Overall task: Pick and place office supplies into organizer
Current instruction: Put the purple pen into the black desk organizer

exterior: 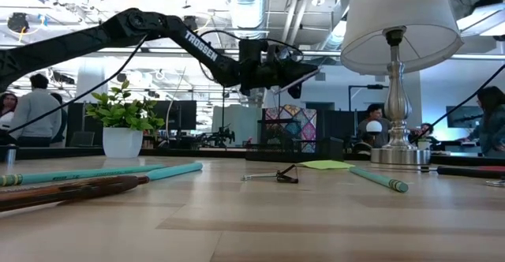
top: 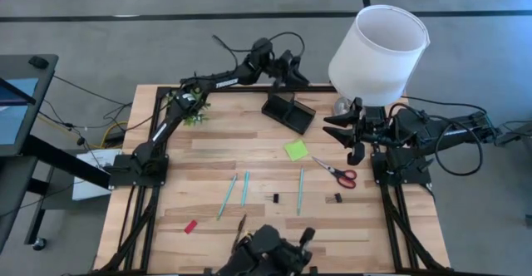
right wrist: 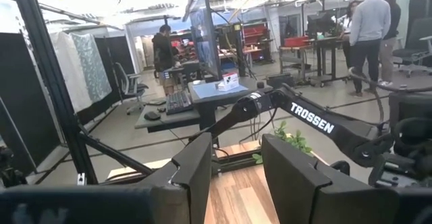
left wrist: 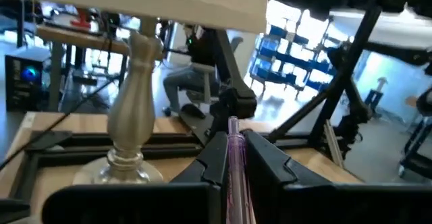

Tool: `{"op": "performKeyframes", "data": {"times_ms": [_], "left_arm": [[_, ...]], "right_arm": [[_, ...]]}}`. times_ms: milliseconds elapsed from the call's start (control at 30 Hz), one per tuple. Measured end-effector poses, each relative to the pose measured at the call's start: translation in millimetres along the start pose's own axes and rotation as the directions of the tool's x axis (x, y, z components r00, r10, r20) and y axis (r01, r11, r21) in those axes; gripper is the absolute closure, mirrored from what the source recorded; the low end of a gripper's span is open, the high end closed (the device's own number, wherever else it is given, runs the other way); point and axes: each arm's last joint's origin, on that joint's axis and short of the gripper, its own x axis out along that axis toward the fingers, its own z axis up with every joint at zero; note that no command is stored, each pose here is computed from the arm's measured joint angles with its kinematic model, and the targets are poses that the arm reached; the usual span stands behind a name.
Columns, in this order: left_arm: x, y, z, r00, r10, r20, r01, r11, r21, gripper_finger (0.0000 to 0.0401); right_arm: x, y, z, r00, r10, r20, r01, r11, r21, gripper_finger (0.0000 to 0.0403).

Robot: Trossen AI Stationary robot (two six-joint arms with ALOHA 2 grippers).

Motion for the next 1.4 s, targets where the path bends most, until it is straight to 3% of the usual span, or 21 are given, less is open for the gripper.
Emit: {"op": "performKeyframes", "data": {"times_ms": [100, 167, 267, 367, 500, 733, 867, 933, 1067, 1200, 1300, 1400], "left_arm": [[-1.9, -6.9, 12.2, 0.997, -0.038, 0.071, 0.037, 0.999, 0.016, 0.0382], [-2.9, -18.2, 28.6, 0.984, -0.069, 0.162, 0.054, 0.994, 0.094, 0.0382], [-8.9, -40.1, 53.5, 0.936, -0.142, 0.321, 0.081, 0.977, 0.195, 0.0382], [-19.3, -51.1, 69.1, 0.901, -0.193, 0.389, 0.129, 0.974, 0.185, 0.0382], [-28.7, -55.0, 85.2, 0.903, -0.221, 0.368, 0.195, 0.975, 0.107, 0.0382], [-19.9, -78.2, 117.7, 0.909, -0.319, 0.266, 0.296, 0.947, 0.126, 0.0382], [0.3, -94.8, 117.9, 0.912, -0.376, 0.166, 0.369, 0.926, 0.077, 0.0382], [13.2, -102.3, 116.8, 0.901, -0.404, 0.160, 0.398, 0.915, 0.070, 0.0382], [39.0, -114.1, 111.0, 0.878, -0.448, 0.168, 0.424, 0.891, 0.164, 0.0382], [45.4, -114.9, 107.1, 0.877, -0.456, 0.151, 0.440, 0.889, 0.125, 0.0382], [37.8, -111.4, 113.2, 0.847, -0.423, 0.322, 0.399, 0.906, 0.141, 0.0382], [35.3, -112.1, 120.8, 0.775, -0.390, 0.497, 0.348, 0.920, 0.178, 0.0382]], "right_arm": [[0.1, -0.3, 0.1, 1.000, -0.002, 0.001, 0.002, 1.000, 0.000, 0.0278], [0.1, -0.3, 0.1, 1.000, -0.002, 0.001, 0.002, 1.000, 0.000, 0.0278], [0.1, -0.4, 0.3, 1.000, -0.005, 0.003, 0.005, 1.000, 0.002, 0.0278], [0.1, -0.4, 0.3, 1.000, -0.005, 0.003, 0.005, 1.000, 0.002, 0.0278], [0.1, -0.3, 0.3, 1.000, -0.004, 0.003, 0.004, 1.000, 0.002, 0.0278], [0.1, -0.2, 0.2, 1.000, -0.003, 0.002, 0.003, 1.000, 0.010, 0.0278], [0.0, 0.0, 0.1, 1.000, -0.001, 0.001, 0.001, 0.999, 0.036, 0.0278], [0.0, 0.0, 0.1, 1.000, 0.000, 0.001, 0.000, 0.999, 0.036, 0.0278], [0.0, -0.1, 0.1, 1.000, -0.003, 0.002, 0.003, 0.999, 0.036, 0.0278], [0.5, -2.1, 0.9, 1.000, -0.029, 0.011, 0.029, 0.999, 0.015, 0.0278], [7.0, -8.5, -3.2, 0.988, -0.151, -0.007, 0.150, 0.985, -0.080, 0.0278], [21.4, -17.6, -12.8, 0.954, -0.298, -0.044, 0.277, 0.925, -0.259, 0.0278]]}}
